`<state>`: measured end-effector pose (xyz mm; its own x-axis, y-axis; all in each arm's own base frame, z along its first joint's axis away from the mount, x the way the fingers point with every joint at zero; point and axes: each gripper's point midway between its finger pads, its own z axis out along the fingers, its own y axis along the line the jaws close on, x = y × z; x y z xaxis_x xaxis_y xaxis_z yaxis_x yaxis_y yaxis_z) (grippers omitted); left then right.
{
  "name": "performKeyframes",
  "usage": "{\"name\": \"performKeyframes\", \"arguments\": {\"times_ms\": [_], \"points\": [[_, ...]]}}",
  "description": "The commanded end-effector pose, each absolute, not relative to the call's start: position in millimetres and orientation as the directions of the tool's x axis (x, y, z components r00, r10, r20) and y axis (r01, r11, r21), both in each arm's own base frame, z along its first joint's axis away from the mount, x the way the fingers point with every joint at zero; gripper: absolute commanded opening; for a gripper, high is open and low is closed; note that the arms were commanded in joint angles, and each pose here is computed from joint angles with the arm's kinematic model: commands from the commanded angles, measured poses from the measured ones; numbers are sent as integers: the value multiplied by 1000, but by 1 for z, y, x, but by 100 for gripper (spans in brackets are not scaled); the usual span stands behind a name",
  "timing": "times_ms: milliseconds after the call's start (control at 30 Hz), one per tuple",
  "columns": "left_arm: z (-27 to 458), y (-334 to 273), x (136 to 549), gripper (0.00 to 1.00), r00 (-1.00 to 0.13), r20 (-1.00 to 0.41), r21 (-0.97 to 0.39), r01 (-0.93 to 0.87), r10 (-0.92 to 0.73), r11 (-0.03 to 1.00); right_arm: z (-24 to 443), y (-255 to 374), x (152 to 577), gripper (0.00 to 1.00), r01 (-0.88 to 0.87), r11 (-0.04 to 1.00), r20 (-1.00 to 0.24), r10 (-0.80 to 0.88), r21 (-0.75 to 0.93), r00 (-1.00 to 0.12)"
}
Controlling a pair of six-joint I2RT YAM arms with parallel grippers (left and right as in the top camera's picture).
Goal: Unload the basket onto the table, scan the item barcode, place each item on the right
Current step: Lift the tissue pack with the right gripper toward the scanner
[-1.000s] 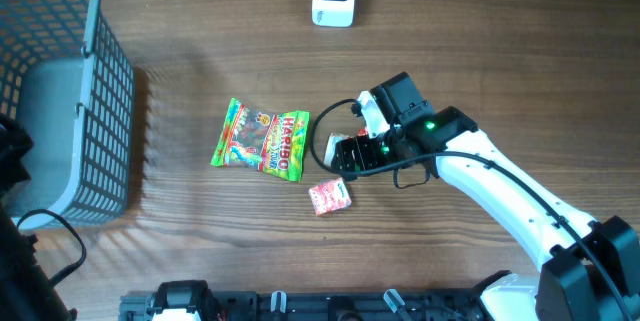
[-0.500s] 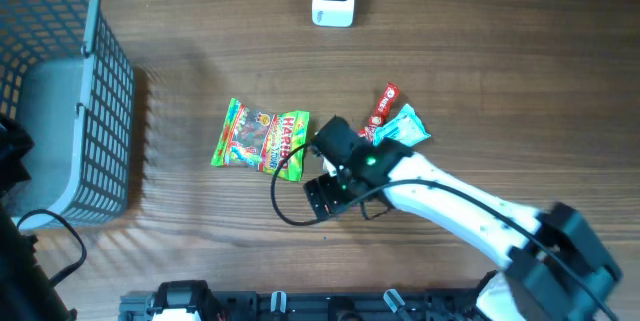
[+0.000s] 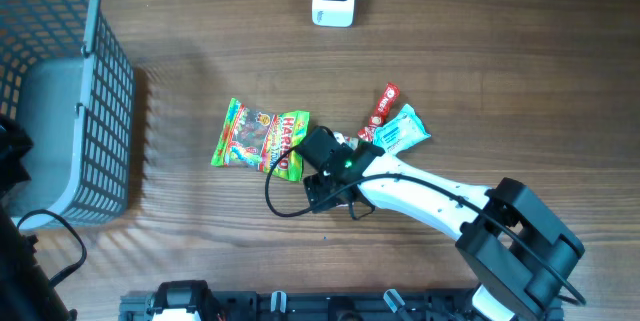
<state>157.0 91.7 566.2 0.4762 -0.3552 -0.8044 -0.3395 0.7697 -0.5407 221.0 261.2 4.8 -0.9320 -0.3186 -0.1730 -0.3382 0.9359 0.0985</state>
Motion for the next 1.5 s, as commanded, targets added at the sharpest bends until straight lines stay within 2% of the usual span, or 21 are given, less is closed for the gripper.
{"name": "performKeyframes", "arguments": {"times_ms": [0, 100, 167, 267, 400, 533, 667, 767, 867, 967, 1067, 1200, 1300, 1367, 1467], "points": [[567, 95, 151, 100, 495, -793, -555, -346, -355, 756, 4, 262, 230, 72, -318, 945, -201, -298, 79, -933], [567, 95, 151, 100, 495, -792, -556, -346, -356, 756, 4, 262, 230, 63, -319, 945, -201, -298, 79, -933], [567, 94, 151, 100, 500, -781, -572, -329, -375, 751, 8, 262, 234, 62, -315, 947, -210, -296, 64, -932], [572, 76, 143, 100, 480, -780, -554, -229, -402, 801, 31, 273, 242, 57, -316, 946, -219, -293, 75, -931], [582, 67, 99, 100, 534, -740, -554, -141, -408, 821, 83, 298, 249, 48, -325, 934, -216, -291, 145, -932], [590, 60, 21, 100, 640, -650, -552, -28, -409, 833, 128, 306, 252, 47, -321, 931, -217, -283, 171, -934], [591, 46, -19, 100, 671, -619, -501, 63, -408, 863, 157, 309, 253, 46, -291, 937, -220, -248, 192, -944], [586, 46, -30, 100, 679, -610, -500, 69, -408, 863, 170, 311, 246, 46, -266, 931, -170, -228, 251, -959], [582, 46, -38, 100, 693, -594, -499, 82, -409, 863, 174, 308, 236, 46, -212, 910, -52, -207, 357, -977], [574, 46, -31, 100, 698, -588, -498, 85, -408, 863, 178, 297, 240, 45, -149, 895, 24, -176, 421, -984], [556, 46, -19, 100, 709, -575, -495, 96, -409, 863, 191, 289, 247, 45, -95, 830, 94, -174, 550, -980], [533, 46, -22, 100, 743, -529, -485, 132, -410, 865, 194, 270, 256, 45, -22, 822, 144, -125, 568, -982], [529, 34, 6, 100, 698, -575, -443, 172, -427, 880, 195, 265, 267, 45, -34, 812, 111, -121, 583, -986], [527, 33, 11, 100, 696, -577, -441, 174, -427, 880, 197, 270, 281, 45, -106, 791, 25, -151, 603, -988], [513, 50, 25, 100, 703, -578, -505, 92, -415, 858, 204, 277, 343, 40, -271, 801, -289, -128, 535, -949]]}}
